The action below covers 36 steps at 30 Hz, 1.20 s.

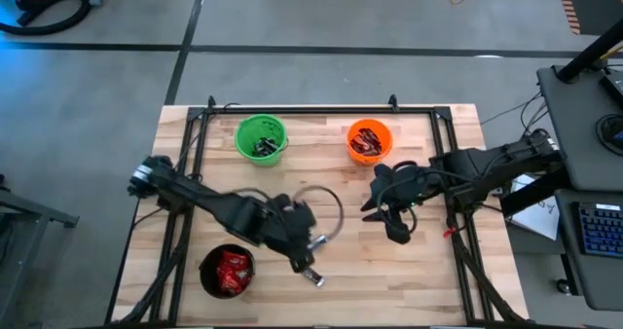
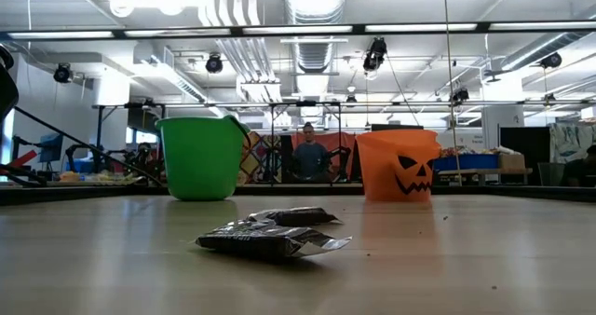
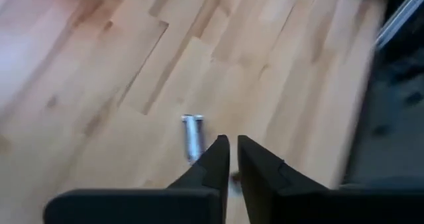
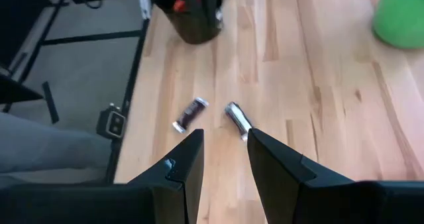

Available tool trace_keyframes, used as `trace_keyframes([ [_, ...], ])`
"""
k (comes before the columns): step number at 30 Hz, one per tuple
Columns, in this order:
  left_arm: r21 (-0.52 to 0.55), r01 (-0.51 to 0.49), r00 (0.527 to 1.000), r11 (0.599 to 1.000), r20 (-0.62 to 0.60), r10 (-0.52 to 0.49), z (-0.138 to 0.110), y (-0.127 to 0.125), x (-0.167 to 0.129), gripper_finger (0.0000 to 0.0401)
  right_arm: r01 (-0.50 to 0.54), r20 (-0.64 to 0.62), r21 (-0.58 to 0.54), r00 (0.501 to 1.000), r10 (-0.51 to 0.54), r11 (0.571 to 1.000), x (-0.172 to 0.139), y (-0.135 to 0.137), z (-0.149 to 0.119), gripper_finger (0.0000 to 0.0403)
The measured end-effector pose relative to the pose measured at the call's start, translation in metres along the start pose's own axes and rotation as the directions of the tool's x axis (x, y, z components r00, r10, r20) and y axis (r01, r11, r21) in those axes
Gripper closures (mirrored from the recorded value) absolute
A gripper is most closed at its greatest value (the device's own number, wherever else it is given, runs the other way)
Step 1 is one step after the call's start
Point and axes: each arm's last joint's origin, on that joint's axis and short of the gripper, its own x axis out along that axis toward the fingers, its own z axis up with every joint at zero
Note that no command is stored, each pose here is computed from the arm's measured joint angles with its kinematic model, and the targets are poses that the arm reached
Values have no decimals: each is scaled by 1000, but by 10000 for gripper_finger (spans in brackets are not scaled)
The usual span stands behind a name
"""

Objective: Sort candy
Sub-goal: Put the black chocolate into the green bucket

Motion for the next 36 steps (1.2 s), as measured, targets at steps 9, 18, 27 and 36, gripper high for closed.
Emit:
trace_keyframes([
  [9,221,-98,995,970,40,92,-35,-20,77,315,1,-7,36,1000,-1,999,7,-1,-6,291],
  [18,197,-69,987,978,159,38,-93,-1,108,334,-35,77,44,997,32,998,5,3,2,291],
  [27,216,39,977,976,196,-82,-130,24,145,364,-47,173,85,984,31,995,5,5,9,291],
  [36,248,-77,970,966,241,16,-132,35,160,284,10,208,171,977,-46,985,5,3,11,291],
])
